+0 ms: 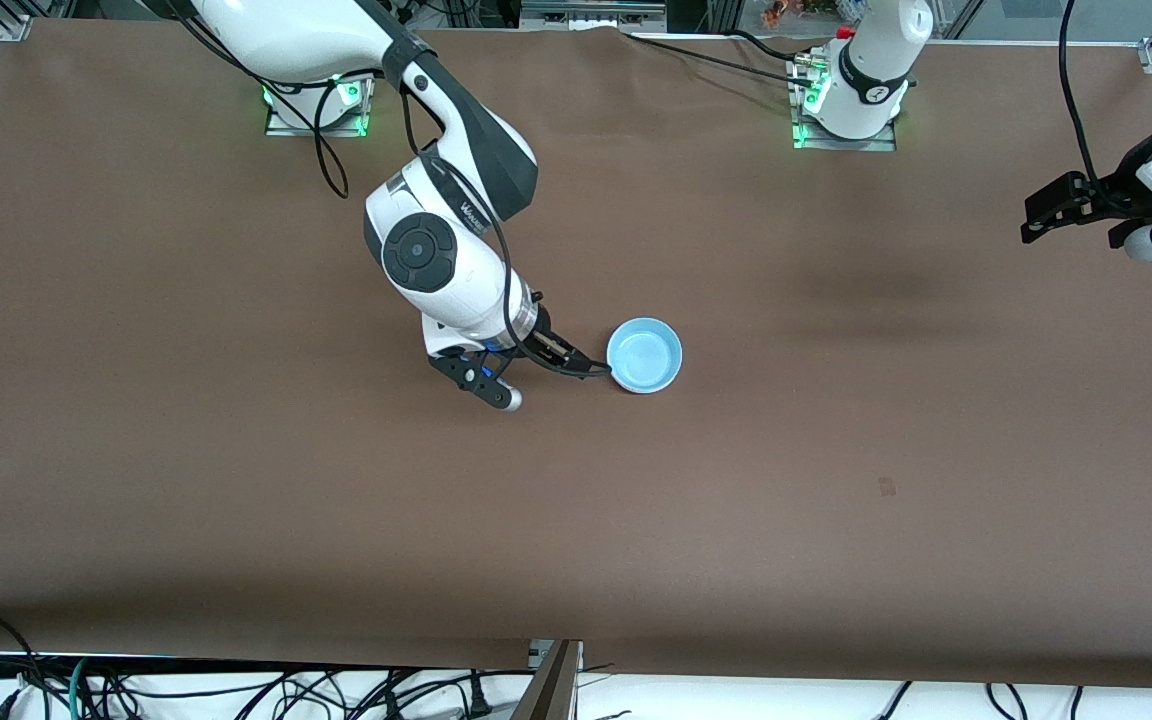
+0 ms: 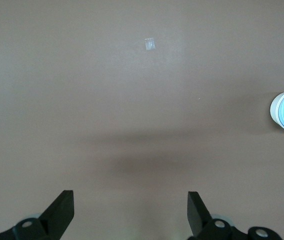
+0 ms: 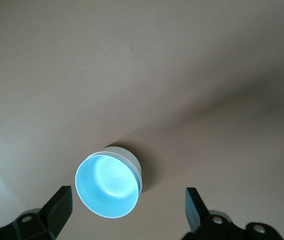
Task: Stack pink and blue bowls on white bowl
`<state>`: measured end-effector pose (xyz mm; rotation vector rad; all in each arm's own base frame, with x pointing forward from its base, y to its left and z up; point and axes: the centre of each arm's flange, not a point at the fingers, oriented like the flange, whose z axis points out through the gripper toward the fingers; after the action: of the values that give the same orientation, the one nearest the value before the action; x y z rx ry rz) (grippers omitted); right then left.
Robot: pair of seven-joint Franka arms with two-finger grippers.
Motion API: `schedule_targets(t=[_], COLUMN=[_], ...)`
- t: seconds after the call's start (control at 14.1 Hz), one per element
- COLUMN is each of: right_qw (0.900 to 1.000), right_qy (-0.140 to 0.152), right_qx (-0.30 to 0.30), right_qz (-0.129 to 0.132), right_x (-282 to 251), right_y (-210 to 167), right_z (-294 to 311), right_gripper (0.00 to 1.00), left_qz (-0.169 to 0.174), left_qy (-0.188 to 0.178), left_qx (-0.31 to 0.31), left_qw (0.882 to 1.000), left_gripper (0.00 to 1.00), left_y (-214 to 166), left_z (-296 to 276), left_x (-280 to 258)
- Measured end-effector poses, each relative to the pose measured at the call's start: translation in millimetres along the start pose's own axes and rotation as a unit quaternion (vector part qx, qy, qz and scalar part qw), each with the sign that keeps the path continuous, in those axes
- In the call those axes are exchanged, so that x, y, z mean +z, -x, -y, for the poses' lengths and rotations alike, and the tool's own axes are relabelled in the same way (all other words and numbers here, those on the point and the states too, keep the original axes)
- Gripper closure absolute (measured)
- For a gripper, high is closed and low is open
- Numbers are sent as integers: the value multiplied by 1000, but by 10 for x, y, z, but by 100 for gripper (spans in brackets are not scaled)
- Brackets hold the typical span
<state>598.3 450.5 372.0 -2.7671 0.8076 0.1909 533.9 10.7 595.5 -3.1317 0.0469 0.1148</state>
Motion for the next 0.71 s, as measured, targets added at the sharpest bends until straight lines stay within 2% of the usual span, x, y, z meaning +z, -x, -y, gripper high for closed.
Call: schedule_targets(t=[0.5,0.71], right_qw=[1000,998], right_qy=[1,24], right_qx=[-19,-57], right_qz=[-6,-14], right_x=[-93,-442], right_y=[-37,-180], right_z=[-20,-166], right_gripper=[0,0], left_qz=[0,0], left_qy=[0,0], left_qx=[0,0], left_qw=[1000,1000], left_gripper=[0,0], left_y=[0,0], left_z=[0,0], left_x=[0,0])
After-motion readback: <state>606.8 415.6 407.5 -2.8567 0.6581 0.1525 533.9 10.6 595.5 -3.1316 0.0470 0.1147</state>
